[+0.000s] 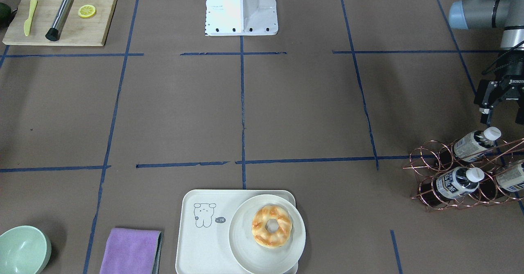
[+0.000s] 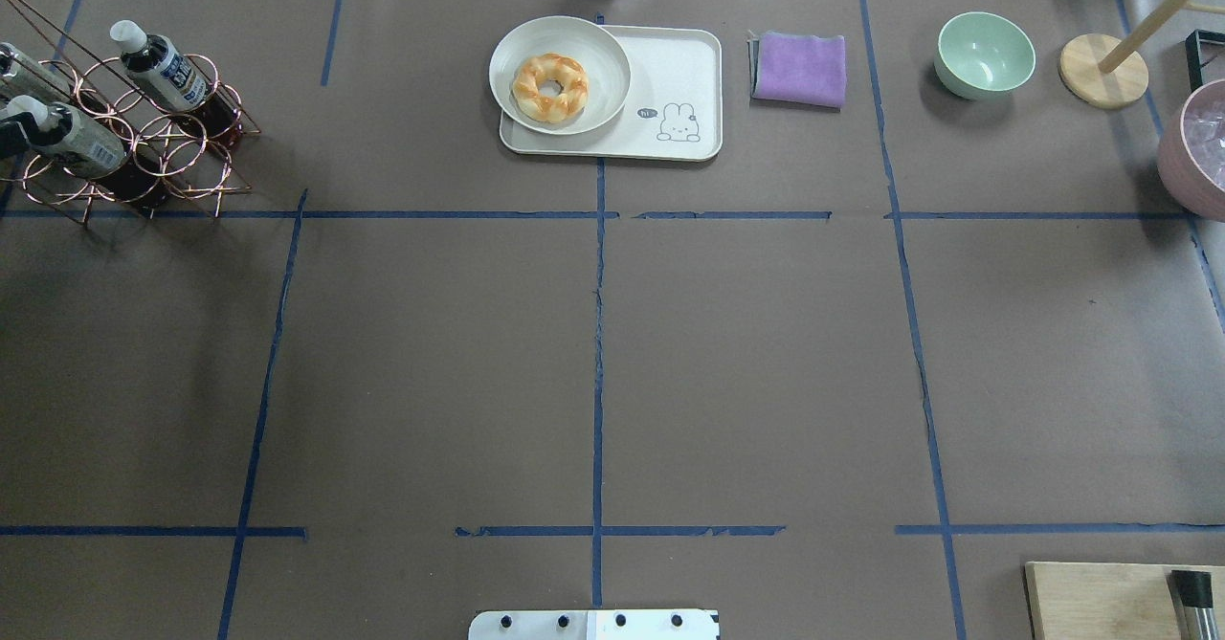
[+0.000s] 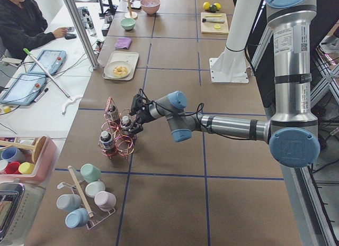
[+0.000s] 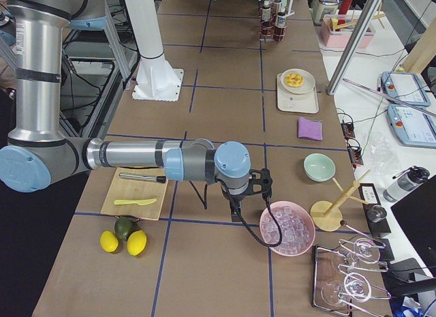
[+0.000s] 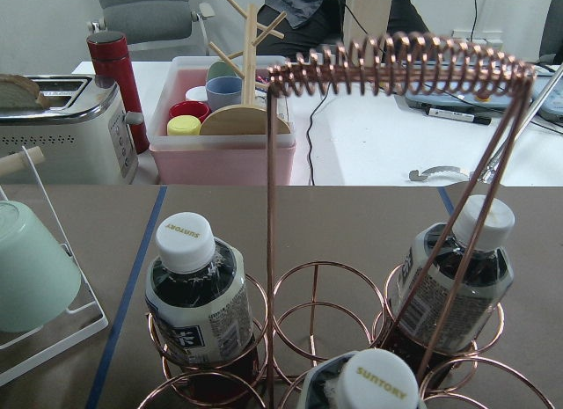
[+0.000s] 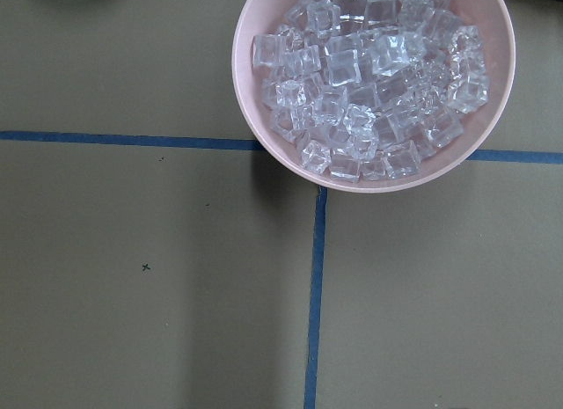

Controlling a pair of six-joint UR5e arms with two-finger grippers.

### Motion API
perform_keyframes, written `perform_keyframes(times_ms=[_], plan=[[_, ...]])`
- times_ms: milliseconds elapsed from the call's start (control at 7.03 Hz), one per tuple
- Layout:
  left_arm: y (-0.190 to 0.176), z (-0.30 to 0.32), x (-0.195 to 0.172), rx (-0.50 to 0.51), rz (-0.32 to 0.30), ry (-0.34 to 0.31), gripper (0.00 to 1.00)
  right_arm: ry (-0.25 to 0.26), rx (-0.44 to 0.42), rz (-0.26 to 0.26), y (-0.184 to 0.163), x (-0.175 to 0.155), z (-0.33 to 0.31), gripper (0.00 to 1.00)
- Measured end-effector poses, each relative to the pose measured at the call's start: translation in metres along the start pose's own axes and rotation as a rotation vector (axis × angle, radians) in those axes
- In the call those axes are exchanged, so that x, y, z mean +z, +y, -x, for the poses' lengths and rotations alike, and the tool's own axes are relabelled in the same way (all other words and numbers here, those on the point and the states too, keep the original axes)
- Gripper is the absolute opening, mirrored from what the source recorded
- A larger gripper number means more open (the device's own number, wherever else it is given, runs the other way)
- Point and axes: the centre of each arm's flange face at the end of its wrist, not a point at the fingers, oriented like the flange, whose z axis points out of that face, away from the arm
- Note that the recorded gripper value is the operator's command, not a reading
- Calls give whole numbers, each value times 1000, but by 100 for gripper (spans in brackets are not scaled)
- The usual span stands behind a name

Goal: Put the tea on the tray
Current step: 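Move the left gripper down to a dark tea bottle in the copper rack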

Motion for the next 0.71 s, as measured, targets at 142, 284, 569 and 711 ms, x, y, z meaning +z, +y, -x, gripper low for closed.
perform_keyframes(times_ms=[142, 284, 569, 711], plan=[[1, -5, 3, 4, 1, 9, 99, -1, 0, 0, 0, 0, 0, 100], [1, -12, 8, 9, 4, 19, 96, -1, 0, 0, 0, 0, 0, 100], [0, -21, 20, 12, 5, 27, 82, -1, 0, 0, 0, 0, 0, 100], [0, -21, 22, 13, 6, 27, 77, -1, 0, -1, 0, 0, 0, 100]])
